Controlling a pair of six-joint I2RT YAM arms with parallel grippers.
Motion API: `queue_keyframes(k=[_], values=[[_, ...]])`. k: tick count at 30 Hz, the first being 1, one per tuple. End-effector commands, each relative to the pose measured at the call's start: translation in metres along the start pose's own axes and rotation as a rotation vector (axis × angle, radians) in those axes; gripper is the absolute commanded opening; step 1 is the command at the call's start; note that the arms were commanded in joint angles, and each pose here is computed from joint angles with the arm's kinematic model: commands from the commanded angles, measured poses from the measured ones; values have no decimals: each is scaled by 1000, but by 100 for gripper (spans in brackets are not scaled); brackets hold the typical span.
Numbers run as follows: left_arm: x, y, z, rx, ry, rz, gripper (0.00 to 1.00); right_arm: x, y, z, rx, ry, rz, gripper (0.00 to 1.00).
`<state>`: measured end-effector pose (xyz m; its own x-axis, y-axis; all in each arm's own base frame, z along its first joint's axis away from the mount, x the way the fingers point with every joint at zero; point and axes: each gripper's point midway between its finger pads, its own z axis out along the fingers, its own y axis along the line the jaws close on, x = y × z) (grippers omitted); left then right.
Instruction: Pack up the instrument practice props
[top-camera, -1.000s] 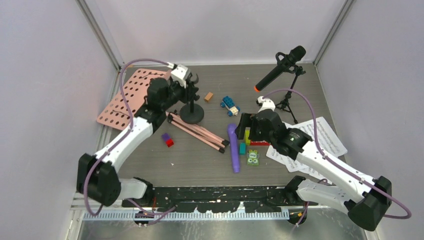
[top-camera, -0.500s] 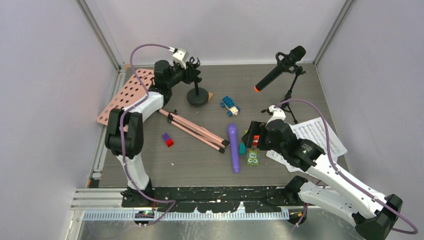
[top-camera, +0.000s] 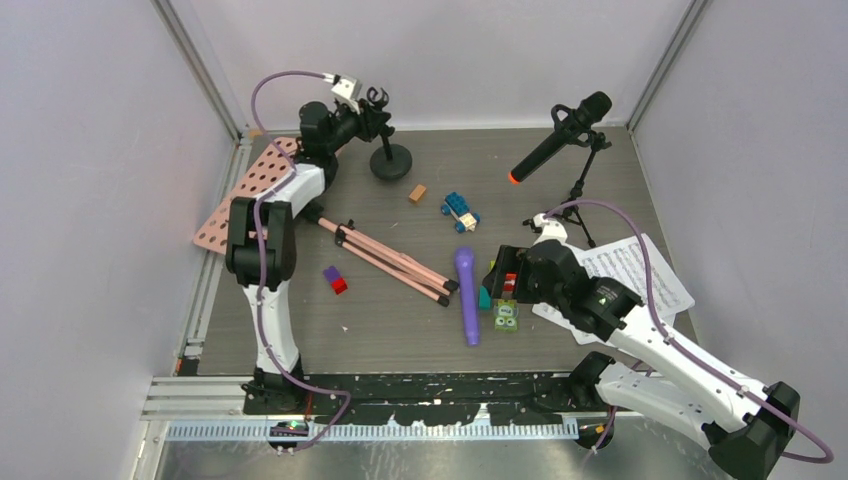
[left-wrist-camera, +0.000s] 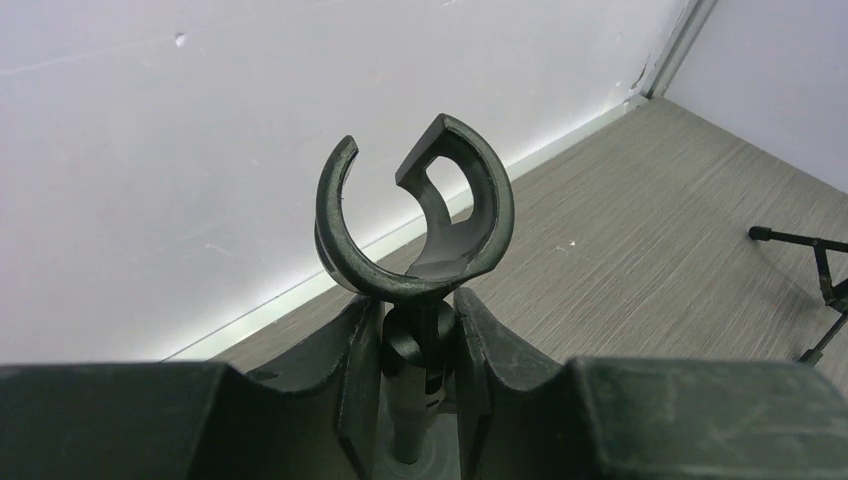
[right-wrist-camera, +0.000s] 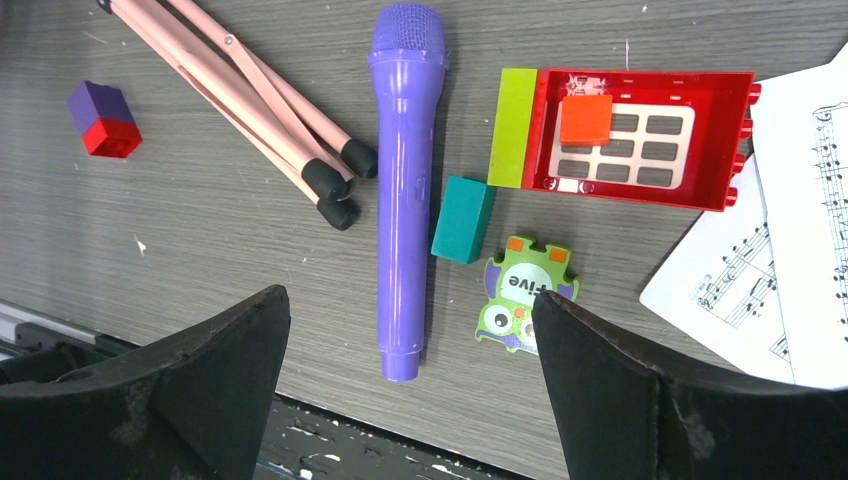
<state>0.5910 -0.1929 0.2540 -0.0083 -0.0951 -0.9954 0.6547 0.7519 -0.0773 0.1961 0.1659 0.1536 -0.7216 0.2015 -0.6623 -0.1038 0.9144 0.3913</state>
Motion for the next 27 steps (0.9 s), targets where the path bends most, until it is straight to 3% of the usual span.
queue_keyframes(k=[1,7,10,18,19,21,26,27], values=[[-43,2,8,8,-130,119,6,-6,3,4,-10,-27,-12,95],[-18,10,10,-5,-69,144,6,-5,4,7,-13,-20,-15,95],[-12,9,10,-1,-54,137,13,-5,5,7,-18,-17,-11,95],[2,9,2,-20,-24,111,52,-6,7,2,-28,-18,-4,95],[3,8,1,-21,-20,113,62,-6,7,1,-28,-16,-3,95],[4,8,-3,-26,-11,121,73,-7,7,-1,-27,-19,-2,95],[-3,6,-17,-62,5,146,88,-12,6,-9,-22,-35,-7,95],[-4,5,-20,-71,10,144,94,-14,6,-11,-24,-39,-7,95]])
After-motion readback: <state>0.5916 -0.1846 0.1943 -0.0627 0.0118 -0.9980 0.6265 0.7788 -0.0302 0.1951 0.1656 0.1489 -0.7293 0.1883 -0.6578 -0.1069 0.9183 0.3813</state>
